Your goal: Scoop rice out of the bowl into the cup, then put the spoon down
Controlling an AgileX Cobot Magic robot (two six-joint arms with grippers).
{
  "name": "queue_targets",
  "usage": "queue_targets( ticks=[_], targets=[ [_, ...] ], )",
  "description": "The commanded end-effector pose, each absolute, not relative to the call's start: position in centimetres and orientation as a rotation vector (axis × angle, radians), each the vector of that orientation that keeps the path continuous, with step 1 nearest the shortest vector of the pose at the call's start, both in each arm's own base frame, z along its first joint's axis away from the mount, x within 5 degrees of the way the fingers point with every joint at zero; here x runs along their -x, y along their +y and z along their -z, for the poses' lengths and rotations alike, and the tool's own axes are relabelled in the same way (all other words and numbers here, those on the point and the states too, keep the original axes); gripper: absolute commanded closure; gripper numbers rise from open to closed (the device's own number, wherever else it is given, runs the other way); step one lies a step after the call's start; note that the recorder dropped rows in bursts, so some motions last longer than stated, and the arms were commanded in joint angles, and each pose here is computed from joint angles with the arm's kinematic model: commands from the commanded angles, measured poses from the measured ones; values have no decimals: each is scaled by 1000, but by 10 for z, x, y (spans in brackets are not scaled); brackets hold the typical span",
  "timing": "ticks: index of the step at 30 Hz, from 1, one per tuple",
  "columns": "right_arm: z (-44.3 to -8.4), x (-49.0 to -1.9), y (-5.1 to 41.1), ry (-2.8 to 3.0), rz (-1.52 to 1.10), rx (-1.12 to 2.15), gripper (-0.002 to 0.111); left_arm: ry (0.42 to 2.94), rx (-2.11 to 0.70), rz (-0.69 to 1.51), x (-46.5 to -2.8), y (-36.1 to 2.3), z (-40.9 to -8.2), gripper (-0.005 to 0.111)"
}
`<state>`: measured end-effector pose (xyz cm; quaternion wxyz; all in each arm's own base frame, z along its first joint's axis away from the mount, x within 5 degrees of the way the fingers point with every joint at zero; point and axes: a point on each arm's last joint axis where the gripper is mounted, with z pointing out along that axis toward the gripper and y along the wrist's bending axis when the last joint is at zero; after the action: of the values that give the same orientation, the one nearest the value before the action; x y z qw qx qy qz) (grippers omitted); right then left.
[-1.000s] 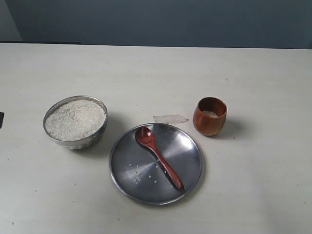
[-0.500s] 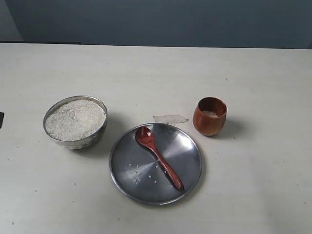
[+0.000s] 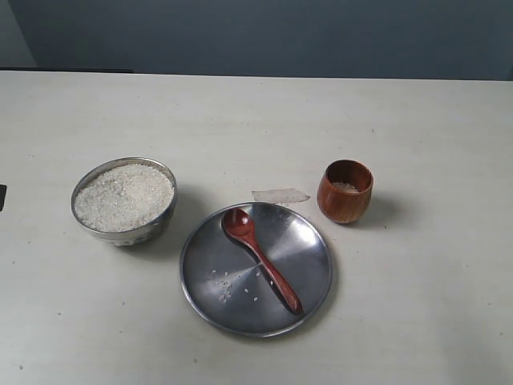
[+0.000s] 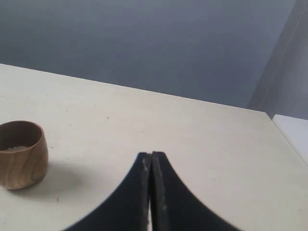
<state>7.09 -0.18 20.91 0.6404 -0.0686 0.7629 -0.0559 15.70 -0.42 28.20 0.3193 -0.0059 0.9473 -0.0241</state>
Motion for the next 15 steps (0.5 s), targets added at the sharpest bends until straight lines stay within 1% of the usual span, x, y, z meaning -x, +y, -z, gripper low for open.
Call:
queue_targets(
  ticks=[1, 15],
  targets=[
    [-208, -70, -3, 1740, 136, 148, 109, 2484, 7, 70, -158, -6, -283, 106],
    [-219, -54, -5, 1563, 130, 112, 109, 2484, 7, 70, -158, -6, -283, 106]
  ],
)
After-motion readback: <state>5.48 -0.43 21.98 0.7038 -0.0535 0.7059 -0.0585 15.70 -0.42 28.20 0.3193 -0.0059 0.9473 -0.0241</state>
